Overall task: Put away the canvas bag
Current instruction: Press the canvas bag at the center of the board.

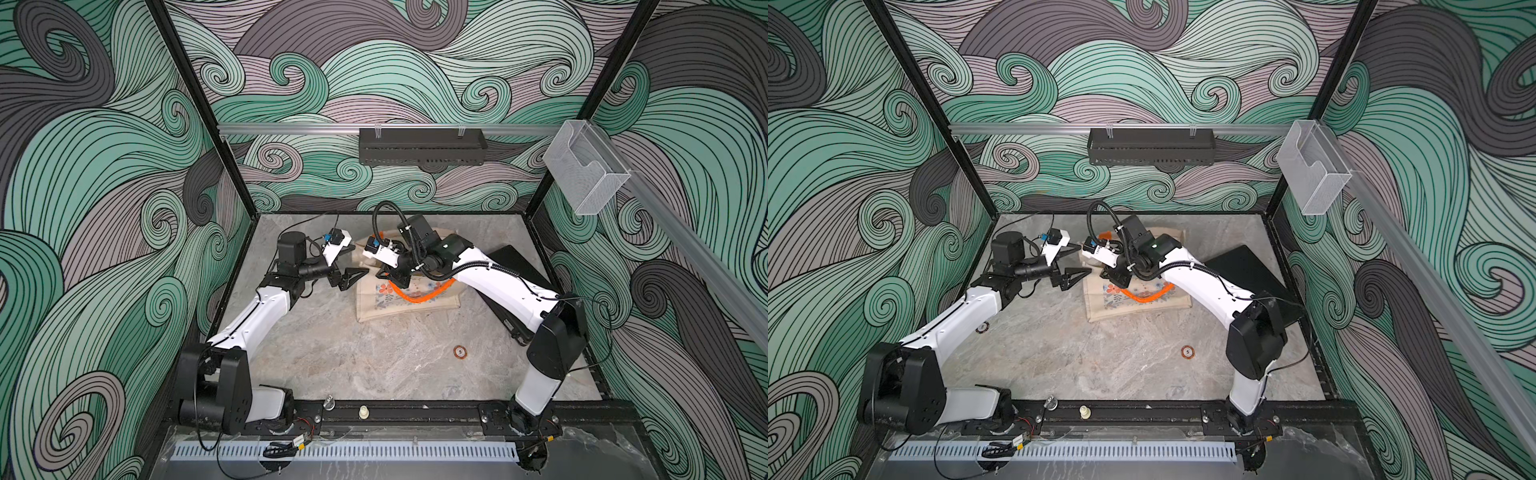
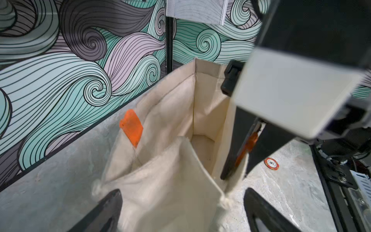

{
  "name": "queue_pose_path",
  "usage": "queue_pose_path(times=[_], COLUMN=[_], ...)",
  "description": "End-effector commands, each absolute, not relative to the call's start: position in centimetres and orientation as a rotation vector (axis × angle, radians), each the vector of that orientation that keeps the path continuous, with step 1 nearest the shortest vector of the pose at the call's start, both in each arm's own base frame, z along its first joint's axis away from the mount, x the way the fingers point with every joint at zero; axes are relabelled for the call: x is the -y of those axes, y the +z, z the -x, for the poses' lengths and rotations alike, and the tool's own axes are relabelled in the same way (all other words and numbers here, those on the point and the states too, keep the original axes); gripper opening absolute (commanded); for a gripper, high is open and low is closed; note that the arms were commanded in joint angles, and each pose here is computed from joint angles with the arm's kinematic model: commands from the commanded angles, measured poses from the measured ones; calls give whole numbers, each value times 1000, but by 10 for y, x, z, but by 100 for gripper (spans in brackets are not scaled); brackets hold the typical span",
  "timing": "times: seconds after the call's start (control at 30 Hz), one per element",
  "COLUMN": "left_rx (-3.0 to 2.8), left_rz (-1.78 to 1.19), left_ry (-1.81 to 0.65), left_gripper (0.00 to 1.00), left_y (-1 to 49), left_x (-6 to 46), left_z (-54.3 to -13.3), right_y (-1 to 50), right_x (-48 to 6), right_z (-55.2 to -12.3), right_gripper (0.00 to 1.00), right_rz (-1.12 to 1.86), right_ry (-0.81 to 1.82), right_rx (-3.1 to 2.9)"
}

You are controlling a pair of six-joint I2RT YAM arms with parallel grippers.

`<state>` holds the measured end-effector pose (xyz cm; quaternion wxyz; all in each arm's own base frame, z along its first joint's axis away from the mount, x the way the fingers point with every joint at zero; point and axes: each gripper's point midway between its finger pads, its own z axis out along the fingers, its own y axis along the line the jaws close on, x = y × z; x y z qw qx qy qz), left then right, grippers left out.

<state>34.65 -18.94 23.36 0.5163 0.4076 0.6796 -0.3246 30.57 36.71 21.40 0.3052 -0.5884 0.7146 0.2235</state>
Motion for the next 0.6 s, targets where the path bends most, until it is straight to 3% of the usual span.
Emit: queue_pose_path(times=[0.0,0.13,0.33,0.57], left_rx=[-1668,-1640,-1655,-1609], left_rz=[-972,-927,-894,-988], left_ry=[-736,-730,-597,-757], left_gripper=[95,95,95,95], left_y=[226,235,230,231], left_x=[186,178,168,191], left_z=[-351,-342,-364,-376], right_y=[220,221,220,215], right_x=[-373,-369,-369,-367], right_z=[-298,-303,-302,-297], right_gripper=[0,0,0,0], right_rz=[1583,1571,1579,1585], right_ry=[642,619,614,626], right_rx=[-1863,-1870,-1868,-1878])
